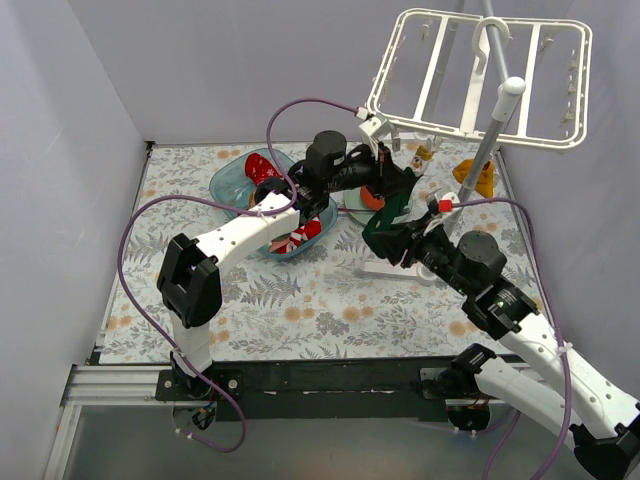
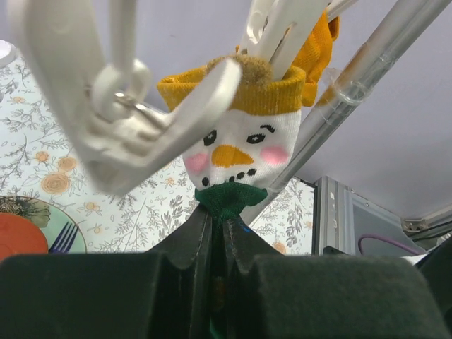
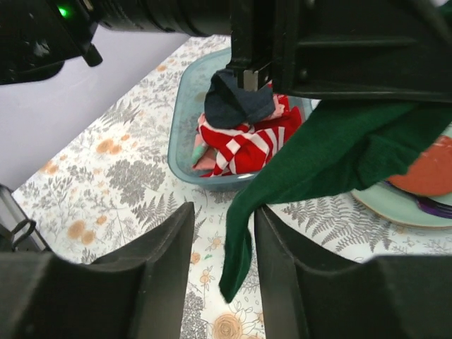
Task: Remove the socks clipped to the hanger
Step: Remove the sock from the hanger.
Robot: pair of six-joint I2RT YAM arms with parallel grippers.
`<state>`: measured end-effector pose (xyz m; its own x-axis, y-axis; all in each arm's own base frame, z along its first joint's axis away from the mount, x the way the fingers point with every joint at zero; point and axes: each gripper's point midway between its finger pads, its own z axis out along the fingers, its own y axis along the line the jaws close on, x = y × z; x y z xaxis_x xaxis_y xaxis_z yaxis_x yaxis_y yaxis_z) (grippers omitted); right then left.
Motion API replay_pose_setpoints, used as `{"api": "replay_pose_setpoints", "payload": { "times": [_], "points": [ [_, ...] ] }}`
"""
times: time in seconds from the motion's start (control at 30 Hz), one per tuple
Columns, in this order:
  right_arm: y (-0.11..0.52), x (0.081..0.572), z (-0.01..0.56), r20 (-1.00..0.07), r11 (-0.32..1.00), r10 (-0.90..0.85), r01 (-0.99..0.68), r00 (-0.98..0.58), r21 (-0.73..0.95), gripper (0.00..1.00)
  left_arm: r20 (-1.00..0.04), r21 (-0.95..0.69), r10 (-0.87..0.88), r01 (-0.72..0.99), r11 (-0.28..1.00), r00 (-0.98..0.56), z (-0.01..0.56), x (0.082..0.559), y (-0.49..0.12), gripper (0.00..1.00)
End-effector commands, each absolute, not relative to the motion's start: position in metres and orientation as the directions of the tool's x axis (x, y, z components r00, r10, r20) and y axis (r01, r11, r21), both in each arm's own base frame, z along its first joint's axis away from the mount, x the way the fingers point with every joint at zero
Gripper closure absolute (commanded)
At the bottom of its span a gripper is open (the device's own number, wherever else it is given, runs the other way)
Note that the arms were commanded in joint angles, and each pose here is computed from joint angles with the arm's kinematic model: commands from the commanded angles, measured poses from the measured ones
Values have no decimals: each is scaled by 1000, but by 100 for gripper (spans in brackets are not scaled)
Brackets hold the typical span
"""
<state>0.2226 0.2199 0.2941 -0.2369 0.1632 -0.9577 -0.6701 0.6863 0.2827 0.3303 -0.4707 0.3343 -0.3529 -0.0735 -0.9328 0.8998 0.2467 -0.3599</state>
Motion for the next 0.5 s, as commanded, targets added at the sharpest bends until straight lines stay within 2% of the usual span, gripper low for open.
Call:
{"api": "replay_pose_setpoints", "payload": {
  "times": [0.0,0.3,0.47],
  "points": [
    [192,225,344,-960,750,260,-603,-109,271,48,-951,-302,-138,921,244,-275,375,322,-461,100],
    [147,236,391,-935,849,354,-421,2,321,35,-950,-306,-149,913,270,-274,376,327,-458,100],
    [126,255,409,-920,891,391,-271,44,365,33,-950,-308,-151,905,292,-275,375,329,-455,100]
  ]
}}
